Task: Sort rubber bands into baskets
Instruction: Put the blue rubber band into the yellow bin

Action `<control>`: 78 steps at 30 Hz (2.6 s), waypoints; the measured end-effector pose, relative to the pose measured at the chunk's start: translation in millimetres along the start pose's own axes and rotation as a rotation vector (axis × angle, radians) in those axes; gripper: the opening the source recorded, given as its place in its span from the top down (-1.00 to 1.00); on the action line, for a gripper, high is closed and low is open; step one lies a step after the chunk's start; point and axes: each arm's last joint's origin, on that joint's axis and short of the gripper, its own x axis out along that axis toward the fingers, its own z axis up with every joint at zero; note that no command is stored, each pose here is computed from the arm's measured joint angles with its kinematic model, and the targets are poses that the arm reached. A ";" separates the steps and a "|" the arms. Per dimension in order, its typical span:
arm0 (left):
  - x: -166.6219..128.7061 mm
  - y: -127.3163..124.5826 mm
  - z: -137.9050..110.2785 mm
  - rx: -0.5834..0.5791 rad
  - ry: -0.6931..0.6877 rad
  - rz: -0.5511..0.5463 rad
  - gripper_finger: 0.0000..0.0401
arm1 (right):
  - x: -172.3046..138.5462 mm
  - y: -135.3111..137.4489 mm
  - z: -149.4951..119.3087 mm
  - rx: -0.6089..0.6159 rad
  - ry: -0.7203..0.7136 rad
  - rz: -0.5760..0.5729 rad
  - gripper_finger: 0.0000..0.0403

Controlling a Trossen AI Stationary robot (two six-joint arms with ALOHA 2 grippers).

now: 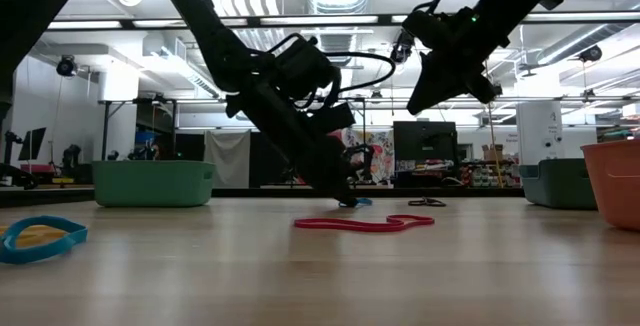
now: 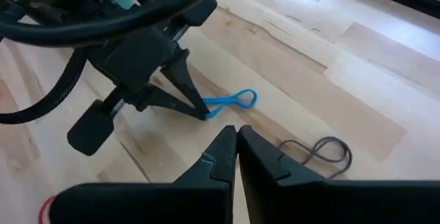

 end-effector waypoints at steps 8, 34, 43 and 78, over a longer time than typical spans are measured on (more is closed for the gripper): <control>-11.2 -12.3 6.5 0.077 -0.001 -0.015 1.00 | 0.1 -0.1 -0.2 -0.009 0.001 0.000 0.95; -220.3 -84.1 18.4 0.259 0.049 -0.230 1.00 | 0.0 0.7 0.8 -0.045 -0.011 0.008 0.95; -304.6 -106.2 -15.6 0.128 0.209 -0.346 1.00 | 0.1 0.6 0.8 -0.056 -0.011 0.007 0.95; -294.6 -145.8 -119.3 -0.272 0.823 -0.315 0.99 | 0.1 0.6 0.8 -0.043 -0.011 0.007 0.95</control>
